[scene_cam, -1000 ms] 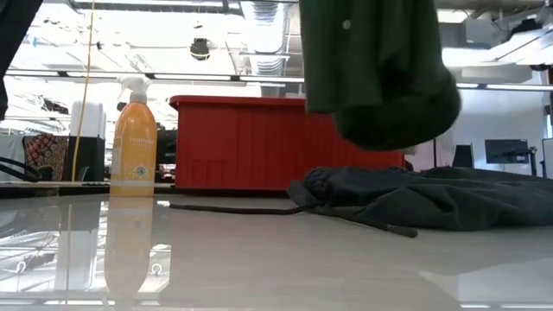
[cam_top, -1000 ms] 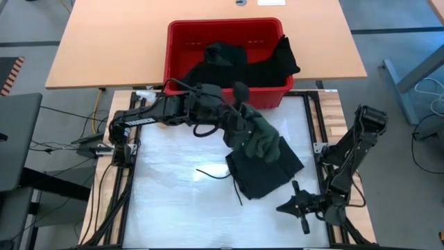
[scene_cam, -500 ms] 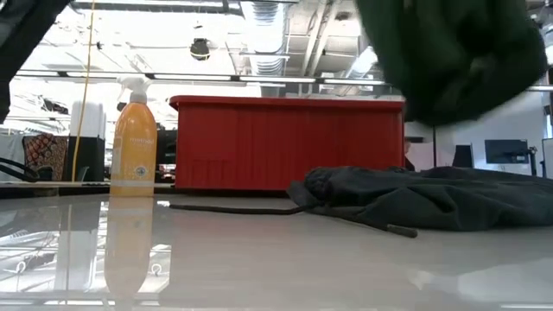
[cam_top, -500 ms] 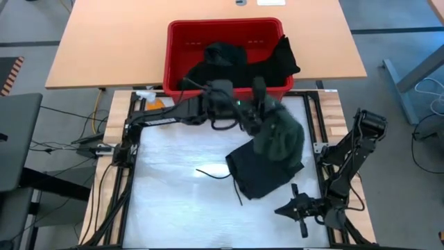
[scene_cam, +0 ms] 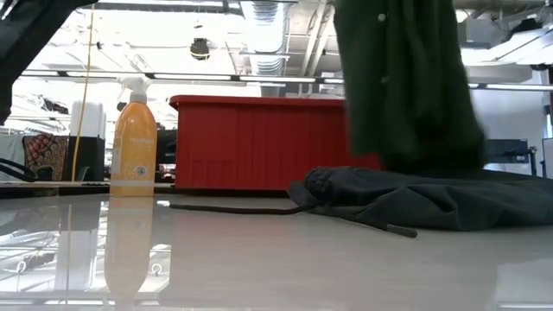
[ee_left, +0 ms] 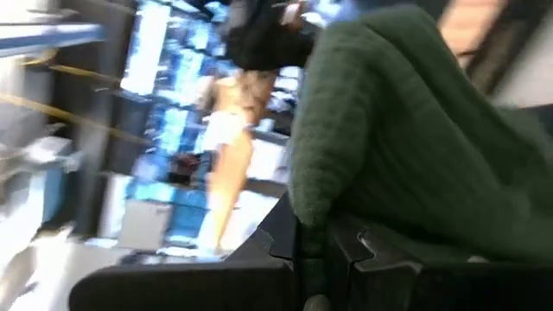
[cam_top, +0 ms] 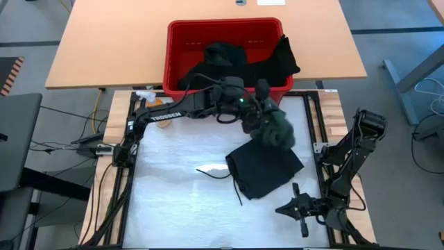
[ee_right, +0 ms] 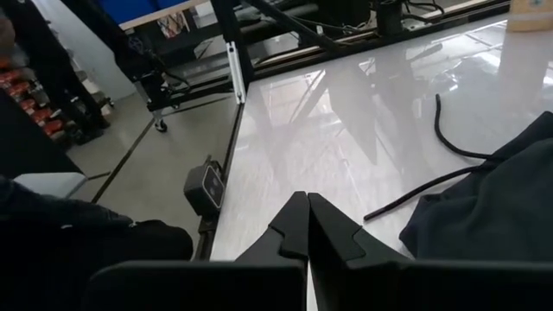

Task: Fold laundry
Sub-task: Stack the folded dark green shirt on top of the folded black shorts

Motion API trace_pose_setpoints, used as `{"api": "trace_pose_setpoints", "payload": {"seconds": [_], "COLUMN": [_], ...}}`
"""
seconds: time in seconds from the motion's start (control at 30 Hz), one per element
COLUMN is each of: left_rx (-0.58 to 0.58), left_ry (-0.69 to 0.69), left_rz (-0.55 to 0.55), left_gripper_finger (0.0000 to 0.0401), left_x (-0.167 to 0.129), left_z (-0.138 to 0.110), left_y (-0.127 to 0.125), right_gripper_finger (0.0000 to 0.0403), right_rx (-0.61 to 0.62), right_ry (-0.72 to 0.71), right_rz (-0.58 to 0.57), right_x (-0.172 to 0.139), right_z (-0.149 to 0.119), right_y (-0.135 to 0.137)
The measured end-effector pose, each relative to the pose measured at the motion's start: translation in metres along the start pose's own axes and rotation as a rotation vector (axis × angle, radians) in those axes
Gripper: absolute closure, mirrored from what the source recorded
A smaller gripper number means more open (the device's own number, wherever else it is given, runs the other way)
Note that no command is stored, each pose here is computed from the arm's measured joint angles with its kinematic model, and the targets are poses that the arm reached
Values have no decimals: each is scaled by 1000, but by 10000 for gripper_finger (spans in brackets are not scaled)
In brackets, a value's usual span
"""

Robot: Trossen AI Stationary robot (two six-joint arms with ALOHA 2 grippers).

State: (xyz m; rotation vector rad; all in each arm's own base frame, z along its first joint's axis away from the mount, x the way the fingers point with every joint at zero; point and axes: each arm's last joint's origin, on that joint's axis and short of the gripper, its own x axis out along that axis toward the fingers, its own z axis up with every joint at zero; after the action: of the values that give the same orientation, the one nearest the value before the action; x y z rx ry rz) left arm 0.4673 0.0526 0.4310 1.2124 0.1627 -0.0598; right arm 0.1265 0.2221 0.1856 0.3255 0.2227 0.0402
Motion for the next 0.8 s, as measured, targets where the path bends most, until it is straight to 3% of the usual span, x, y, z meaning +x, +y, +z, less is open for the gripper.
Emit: {"api": "trace_pose_setpoints", "payload": {"seconds": [0.13,0.37,0.6,0.8], "left_rx": [21,189,174,174], "left_ry": [-94,-163,-93,-136], "left_rz": [-61,21,26,70], "left_gripper_finger": [399,399,399,399], "left_x": [-4,-7,-7,8], "left_z": [23,56,33,18], "left_y": [-7,-8,0,-2], "right_gripper_finger": [381,381,381,381], "right_rx": [-6,-30,-47,-54], "right_ry": [0,10,18,21], "right_rz": [-1,-9,-16,-19], "right_x": [0,0,0,0], "right_z": [0,-2,-3,-3], "right_y": [0,-2,-3,-3]}}
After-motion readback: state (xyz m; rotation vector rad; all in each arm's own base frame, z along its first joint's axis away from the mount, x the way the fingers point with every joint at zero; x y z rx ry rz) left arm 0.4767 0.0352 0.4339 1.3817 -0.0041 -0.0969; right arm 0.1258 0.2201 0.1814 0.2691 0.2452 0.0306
